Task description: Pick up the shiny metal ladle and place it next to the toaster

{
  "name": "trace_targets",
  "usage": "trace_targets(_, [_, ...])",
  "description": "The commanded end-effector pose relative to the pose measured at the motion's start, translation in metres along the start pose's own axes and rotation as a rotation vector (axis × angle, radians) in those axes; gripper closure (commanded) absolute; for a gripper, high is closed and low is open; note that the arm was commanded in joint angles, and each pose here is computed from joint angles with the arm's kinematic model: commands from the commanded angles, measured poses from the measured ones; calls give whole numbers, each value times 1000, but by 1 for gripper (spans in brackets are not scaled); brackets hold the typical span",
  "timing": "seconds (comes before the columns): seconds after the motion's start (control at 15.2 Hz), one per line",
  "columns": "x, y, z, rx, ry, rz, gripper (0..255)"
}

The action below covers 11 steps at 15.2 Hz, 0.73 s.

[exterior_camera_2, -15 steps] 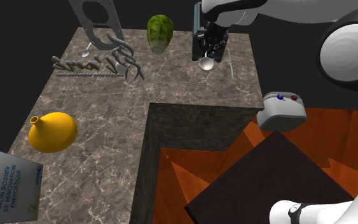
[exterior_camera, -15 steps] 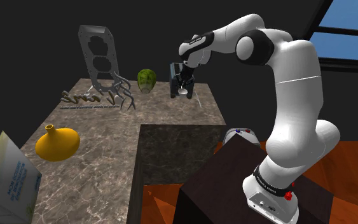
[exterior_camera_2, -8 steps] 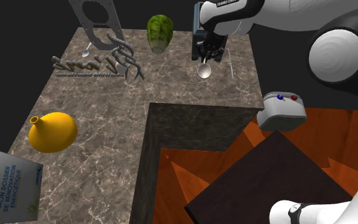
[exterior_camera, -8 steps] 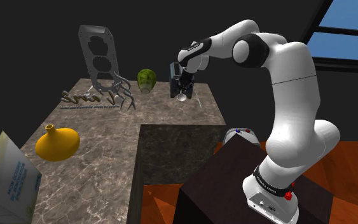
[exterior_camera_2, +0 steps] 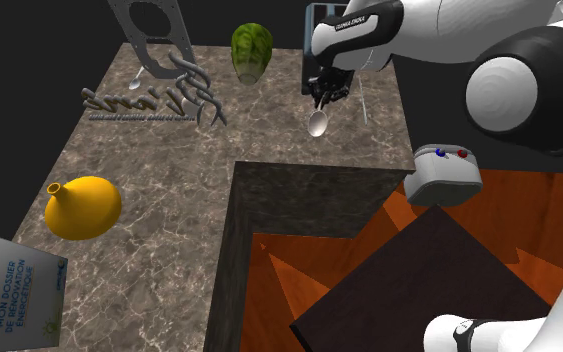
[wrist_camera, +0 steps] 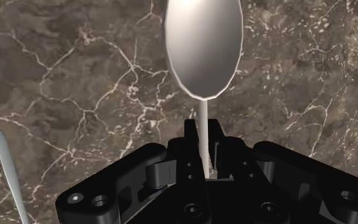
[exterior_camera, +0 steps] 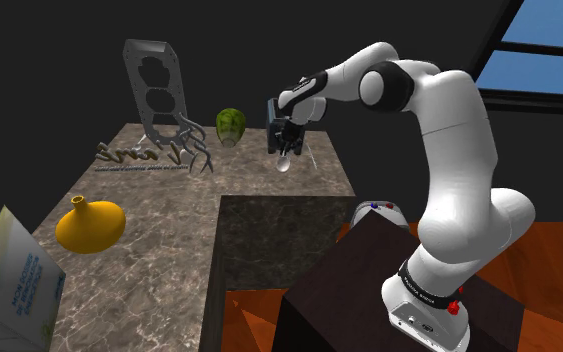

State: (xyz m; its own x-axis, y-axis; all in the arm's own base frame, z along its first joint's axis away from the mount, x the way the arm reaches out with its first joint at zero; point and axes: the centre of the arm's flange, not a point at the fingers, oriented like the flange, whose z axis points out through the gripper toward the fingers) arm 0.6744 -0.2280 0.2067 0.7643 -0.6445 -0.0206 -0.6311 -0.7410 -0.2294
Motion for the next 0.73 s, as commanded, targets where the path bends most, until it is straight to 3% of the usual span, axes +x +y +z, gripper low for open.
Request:
trace_targets(0.0, [-1, 3, 10, 0, 0, 1, 255])
trace_targets(0.66, [0, 15, 62, 0, 0, 1, 255])
